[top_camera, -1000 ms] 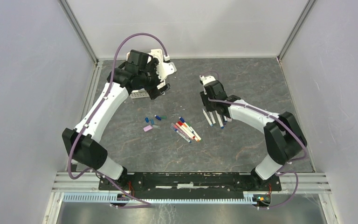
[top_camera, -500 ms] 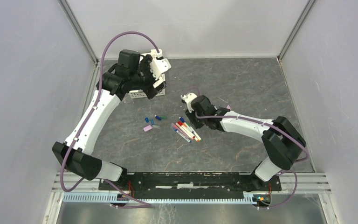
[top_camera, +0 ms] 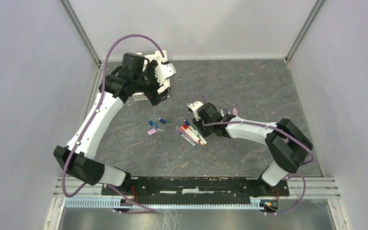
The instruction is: Open the pen caps
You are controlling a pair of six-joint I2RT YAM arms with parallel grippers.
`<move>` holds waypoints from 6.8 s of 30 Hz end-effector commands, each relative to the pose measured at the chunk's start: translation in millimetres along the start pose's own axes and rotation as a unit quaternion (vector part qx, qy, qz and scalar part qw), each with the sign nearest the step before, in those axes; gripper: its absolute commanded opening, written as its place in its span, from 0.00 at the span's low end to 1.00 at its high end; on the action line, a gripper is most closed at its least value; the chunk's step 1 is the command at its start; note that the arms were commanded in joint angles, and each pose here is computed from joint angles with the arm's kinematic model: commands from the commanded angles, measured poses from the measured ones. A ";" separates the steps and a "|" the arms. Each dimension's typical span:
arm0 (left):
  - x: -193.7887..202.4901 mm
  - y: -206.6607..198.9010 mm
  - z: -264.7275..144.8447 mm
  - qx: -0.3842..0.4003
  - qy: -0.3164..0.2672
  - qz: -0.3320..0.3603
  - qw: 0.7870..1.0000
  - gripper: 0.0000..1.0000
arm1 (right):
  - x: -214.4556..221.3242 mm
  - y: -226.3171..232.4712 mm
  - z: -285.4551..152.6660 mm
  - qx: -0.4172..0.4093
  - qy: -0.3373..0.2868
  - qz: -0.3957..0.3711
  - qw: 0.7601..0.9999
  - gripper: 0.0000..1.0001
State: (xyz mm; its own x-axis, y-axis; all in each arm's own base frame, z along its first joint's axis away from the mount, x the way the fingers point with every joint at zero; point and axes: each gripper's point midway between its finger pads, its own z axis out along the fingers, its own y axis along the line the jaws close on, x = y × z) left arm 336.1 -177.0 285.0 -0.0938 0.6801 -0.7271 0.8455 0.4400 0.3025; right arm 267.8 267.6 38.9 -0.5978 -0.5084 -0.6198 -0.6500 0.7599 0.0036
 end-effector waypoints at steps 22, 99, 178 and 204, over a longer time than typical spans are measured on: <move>12.8 -22.1 -1.3 0.049 0.010 0.013 0.999 1.00 | 0.6 -8.9 -1.5 0.032 -0.004 0.020 0.999 0.31; 67.6 -162.7 41.0 0.353 -0.015 0.161 0.921 0.82 | -74.0 103.0 -93.5 -0.458 -0.039 0.026 0.888 0.00; 164.9 -57.2 137.6 0.184 0.111 0.084 0.973 0.02 | -47.1 -143.1 -45.0 0.119 -0.063 0.166 0.977 0.00; 70.7 -28.7 86.9 0.148 0.029 -0.002 0.989 0.55 | -18.2 -139.6 4.0 0.106 -0.047 0.175 0.978 0.26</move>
State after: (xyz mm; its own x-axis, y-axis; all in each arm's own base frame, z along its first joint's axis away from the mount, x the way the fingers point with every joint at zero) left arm 343.0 -179.6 102.4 -0.0893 0.8112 -0.5779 0.9821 0.1684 0.0845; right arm 361.7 169.5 42.6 -0.7407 -0.1983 -0.6419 -0.3102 0.9485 0.0649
